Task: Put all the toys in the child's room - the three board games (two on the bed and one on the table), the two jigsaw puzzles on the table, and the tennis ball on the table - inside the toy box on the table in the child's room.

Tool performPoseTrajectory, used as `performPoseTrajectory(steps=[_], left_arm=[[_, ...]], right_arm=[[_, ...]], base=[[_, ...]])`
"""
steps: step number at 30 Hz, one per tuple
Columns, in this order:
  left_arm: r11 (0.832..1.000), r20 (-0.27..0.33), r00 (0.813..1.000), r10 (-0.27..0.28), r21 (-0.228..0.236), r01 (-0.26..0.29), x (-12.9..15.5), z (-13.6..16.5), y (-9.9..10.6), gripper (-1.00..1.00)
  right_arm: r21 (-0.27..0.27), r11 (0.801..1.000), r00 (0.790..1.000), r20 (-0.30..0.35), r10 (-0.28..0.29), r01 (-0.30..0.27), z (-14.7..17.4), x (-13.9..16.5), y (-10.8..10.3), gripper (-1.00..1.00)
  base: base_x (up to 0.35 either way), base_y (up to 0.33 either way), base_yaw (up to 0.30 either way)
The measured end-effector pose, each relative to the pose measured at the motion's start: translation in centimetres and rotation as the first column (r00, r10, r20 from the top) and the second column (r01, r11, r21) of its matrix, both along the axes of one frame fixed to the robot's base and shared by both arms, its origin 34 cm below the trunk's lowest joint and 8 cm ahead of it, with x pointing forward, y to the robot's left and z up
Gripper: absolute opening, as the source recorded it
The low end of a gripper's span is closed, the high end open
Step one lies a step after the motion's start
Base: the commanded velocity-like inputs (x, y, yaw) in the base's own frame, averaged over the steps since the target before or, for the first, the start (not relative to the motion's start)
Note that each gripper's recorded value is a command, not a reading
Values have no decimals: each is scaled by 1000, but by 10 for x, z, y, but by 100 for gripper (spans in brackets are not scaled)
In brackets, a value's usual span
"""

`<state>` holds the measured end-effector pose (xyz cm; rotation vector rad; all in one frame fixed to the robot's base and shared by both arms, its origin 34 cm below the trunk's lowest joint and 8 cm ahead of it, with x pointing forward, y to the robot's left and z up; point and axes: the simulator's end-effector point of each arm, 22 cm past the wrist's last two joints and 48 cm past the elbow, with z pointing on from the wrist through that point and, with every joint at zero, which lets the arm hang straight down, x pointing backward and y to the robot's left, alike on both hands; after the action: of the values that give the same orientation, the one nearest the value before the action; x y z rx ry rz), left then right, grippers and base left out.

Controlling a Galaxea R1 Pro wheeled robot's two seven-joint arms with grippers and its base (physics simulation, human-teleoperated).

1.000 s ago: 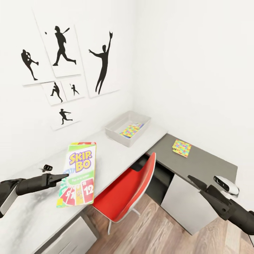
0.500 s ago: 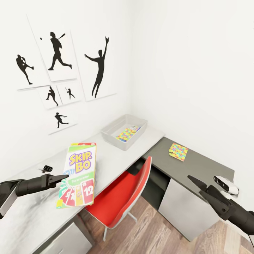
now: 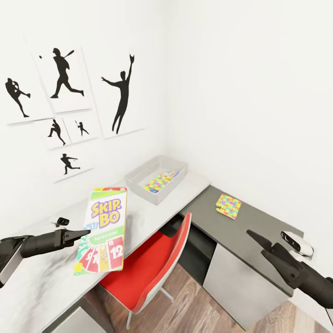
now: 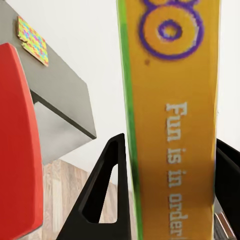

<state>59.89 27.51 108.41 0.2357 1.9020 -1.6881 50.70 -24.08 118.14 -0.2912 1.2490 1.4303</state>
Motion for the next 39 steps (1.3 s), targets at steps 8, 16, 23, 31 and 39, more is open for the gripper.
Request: performPoseTrajectory(steps=[8,16,23,31,39], left_arm=[[1000,13,1000,0,0,0,-1,6,0,-100],[1000,15,1000,1,1,-1,-2,8,1,-100],[1000,20,1000,8,-2,-8,0,9,3,-100],[1000,21,1000,12,-4,-11,0,10,4,-100],[1000,29,999,16,-6,-16,0,14,5,-100]], right_arm=[[-1,1000,1000,10,-4,4,4,-2,-2,100],[-7,1000,1000,10,-6,6,4,-2,-3,100],[-6,1000,1000,6,-8,8,4,-1,-4,100],[-5,1000,1000,5,-7,7,4,-1,-4,100],[-4,1000,1000,14,-10,10,7,-2,-5,100]], base=[[95,-154,0],[21,-30,0],[1,-1,0],[0,-13,0],[11,-208,-98]])
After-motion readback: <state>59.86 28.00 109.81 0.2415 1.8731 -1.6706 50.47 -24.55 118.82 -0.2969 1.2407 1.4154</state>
